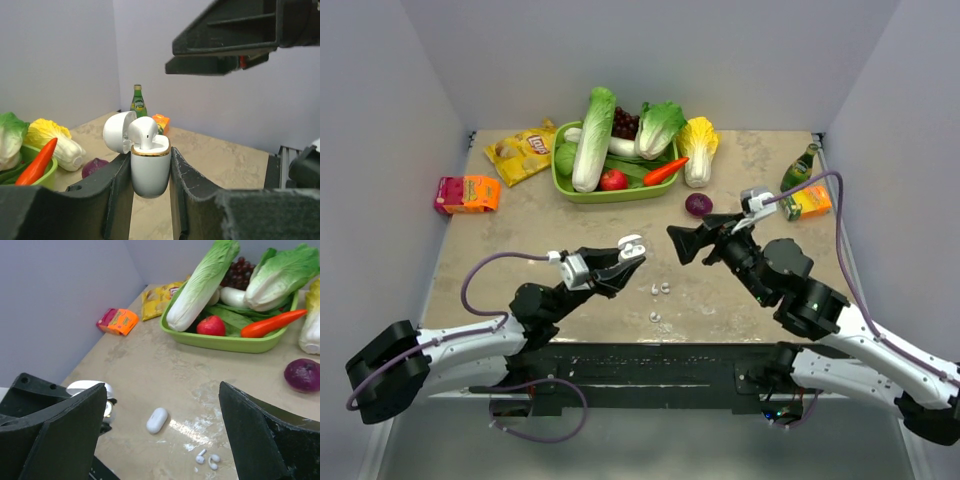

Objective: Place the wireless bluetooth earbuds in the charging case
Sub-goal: Place the earbud in the charging case.

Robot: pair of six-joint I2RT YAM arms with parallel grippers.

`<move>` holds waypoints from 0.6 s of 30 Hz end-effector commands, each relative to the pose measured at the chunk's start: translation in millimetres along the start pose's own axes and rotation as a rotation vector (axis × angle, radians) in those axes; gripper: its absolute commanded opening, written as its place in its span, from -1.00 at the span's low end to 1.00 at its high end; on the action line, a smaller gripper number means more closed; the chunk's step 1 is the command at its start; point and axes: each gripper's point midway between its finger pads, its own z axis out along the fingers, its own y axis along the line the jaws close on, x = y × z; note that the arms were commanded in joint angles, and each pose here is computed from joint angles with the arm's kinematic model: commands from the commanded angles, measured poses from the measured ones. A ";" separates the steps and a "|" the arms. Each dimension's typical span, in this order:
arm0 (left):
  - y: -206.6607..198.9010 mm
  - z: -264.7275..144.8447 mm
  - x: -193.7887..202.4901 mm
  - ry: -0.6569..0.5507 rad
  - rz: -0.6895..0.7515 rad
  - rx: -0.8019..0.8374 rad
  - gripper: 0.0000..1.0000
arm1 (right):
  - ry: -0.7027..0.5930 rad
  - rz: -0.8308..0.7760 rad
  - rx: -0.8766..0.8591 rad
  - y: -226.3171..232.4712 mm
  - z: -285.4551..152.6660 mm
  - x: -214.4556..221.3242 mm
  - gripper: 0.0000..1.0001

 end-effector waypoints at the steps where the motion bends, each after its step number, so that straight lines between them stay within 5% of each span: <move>1: -28.6 -10.3 -100.1 -0.441 0.135 0.154 -1.00 | -0.010 -0.019 -0.197 41.6 -1.2 -20.8 0.91; 18: -42.5 -2.0 -104.1 -0.460 0.164 0.245 -1.00 | 0.218 -0.171 -0.304 53.9 -1.0 29.8 0.82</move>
